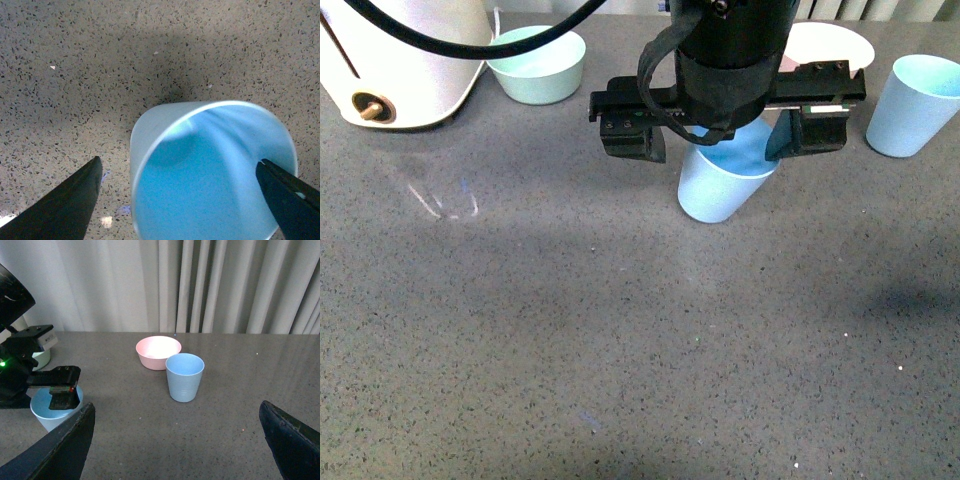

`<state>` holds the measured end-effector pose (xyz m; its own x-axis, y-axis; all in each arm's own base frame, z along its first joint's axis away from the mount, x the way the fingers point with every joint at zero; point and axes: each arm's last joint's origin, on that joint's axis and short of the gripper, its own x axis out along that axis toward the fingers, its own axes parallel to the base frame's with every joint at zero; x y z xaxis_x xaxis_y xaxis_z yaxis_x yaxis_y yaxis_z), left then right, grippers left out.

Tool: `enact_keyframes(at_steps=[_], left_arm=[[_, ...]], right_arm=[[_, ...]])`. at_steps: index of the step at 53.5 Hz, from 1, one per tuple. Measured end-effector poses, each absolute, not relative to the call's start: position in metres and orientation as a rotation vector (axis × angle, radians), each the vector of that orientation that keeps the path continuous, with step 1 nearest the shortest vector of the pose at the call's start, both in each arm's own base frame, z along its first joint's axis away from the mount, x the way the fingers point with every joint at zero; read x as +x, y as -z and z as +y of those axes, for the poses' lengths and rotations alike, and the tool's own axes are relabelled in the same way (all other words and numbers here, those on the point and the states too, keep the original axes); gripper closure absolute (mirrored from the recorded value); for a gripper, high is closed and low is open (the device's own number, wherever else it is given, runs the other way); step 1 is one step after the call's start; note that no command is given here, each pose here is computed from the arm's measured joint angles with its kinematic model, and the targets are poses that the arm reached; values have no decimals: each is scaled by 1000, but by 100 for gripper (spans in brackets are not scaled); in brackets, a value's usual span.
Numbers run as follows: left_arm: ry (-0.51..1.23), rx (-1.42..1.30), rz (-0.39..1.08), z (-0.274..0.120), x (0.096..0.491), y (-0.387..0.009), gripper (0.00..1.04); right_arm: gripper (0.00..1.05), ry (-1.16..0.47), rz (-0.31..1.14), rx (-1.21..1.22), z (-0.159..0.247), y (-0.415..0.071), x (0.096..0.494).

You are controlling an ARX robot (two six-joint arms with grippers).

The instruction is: Stack blue cups with both arms

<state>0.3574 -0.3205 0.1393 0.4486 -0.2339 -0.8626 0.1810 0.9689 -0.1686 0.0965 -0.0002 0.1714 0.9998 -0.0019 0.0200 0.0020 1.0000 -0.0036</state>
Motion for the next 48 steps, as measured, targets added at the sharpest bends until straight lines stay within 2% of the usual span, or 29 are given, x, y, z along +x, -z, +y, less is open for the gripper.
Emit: enact_keyframes(at_steps=[21, 48], left_arm=[[260, -42, 1067, -312, 354, -140, 9], [226, -70, 1019, -274, 360, -158, 9]], right_arm=[[9, 2, -20, -4, 0, -171, 97], [9, 2, -20, -4, 0, -171, 97]])
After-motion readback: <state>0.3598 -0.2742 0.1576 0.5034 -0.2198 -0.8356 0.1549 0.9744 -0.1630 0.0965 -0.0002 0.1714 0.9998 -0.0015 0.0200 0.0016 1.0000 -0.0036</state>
